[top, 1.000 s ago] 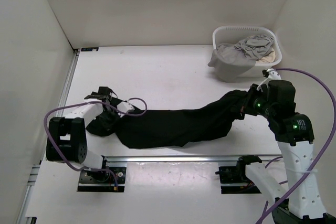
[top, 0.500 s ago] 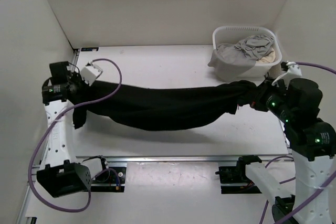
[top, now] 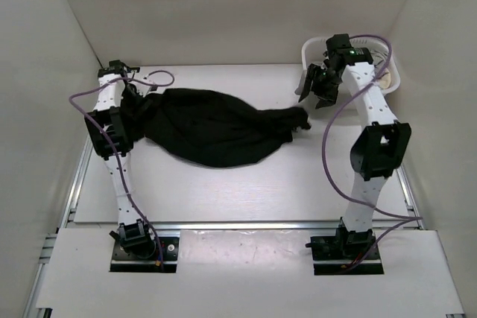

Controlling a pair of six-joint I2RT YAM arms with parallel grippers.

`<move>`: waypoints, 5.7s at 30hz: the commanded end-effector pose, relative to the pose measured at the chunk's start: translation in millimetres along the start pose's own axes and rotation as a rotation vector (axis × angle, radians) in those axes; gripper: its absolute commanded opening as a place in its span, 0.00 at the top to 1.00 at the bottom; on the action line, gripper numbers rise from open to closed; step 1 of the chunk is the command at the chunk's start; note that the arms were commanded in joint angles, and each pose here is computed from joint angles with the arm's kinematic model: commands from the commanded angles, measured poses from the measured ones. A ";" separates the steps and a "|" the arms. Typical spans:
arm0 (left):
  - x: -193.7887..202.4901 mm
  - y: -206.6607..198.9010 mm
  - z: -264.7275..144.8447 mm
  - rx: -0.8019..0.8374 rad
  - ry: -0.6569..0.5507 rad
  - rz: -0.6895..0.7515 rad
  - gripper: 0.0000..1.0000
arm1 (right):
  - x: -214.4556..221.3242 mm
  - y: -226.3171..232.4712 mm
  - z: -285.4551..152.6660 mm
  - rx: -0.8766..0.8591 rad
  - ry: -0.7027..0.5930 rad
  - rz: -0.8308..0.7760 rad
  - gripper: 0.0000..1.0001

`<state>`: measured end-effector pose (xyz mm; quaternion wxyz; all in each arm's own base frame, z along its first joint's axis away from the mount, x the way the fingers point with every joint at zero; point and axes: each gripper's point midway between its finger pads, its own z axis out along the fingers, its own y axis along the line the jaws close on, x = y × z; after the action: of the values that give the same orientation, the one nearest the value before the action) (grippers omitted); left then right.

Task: Fold and stack the trousers
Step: Flatten the trousers out

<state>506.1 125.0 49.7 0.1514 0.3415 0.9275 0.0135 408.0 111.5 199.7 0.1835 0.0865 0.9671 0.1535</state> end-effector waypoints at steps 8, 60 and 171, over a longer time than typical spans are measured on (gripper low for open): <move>-1.5 -14.1 -123.3 -0.096 -0.224 -0.190 0.00 | 11.9 2.7 -36.8 -0.019 -0.125 0.098 0.20; 15.5 -232.4 -86.6 -0.003 -0.465 0.101 0.49 | 90.7 7.0 185.2 0.161 0.025 0.222 0.72; 83.6 1.1 -106.6 -0.316 -0.108 -0.310 0.86 | 125.8 -81.0 -88.5 0.134 -0.208 0.349 1.00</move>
<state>419.9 133.7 42.1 0.1885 0.1985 0.9603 0.0540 250.7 69.8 198.0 0.2391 0.2809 0.9192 0.1375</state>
